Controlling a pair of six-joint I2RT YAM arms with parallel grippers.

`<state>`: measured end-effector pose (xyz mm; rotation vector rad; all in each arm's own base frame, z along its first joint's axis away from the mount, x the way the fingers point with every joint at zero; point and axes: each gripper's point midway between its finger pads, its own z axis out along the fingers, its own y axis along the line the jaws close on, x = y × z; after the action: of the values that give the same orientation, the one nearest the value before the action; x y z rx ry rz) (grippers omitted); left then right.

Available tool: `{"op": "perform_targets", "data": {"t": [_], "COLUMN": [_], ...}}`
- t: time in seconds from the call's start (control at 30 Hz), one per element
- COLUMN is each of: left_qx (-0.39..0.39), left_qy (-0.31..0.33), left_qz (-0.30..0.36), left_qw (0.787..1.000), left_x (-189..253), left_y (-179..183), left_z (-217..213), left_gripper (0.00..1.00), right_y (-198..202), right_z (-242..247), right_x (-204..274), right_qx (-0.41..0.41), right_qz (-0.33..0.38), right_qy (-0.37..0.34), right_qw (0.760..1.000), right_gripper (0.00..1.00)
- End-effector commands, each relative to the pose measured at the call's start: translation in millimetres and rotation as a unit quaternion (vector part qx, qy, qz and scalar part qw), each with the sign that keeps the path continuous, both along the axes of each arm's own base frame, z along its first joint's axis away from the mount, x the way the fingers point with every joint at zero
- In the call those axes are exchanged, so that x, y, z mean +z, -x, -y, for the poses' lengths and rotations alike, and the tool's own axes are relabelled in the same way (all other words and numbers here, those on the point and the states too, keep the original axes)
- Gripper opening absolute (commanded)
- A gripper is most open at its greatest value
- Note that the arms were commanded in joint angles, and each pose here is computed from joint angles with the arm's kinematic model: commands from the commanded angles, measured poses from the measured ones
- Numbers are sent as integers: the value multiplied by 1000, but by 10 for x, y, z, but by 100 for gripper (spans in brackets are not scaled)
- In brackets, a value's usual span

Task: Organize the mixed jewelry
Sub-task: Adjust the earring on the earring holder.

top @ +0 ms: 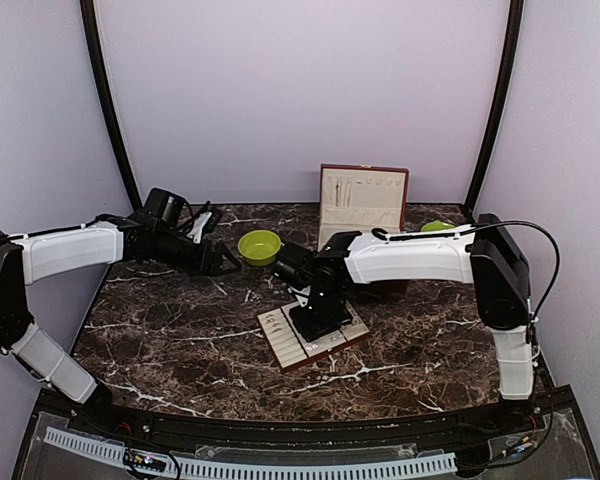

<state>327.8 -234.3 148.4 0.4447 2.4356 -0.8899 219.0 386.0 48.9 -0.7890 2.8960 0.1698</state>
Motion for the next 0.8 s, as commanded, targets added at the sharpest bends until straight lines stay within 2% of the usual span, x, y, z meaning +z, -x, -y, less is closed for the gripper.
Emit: {"op": "perform_targets", "data": {"t": [0.0, 0.77], "left_qx": [-6, -7], "left_qy": [7, 10], "left_qz": [5, 8], "left_qw": [1000, 1000], "left_x": [56, 85], "left_y": [47, 55], "left_z": [15, 18], "left_gripper": [73, 73], "right_y": [-32, -37], "right_z": [-63, -111], "right_x": [77, 147], "right_qx": [1, 1], "right_qz": [4, 10], "right_qy": [-13, -21], "right_qw": [1000, 1000], "right_gripper": [26, 24]}}
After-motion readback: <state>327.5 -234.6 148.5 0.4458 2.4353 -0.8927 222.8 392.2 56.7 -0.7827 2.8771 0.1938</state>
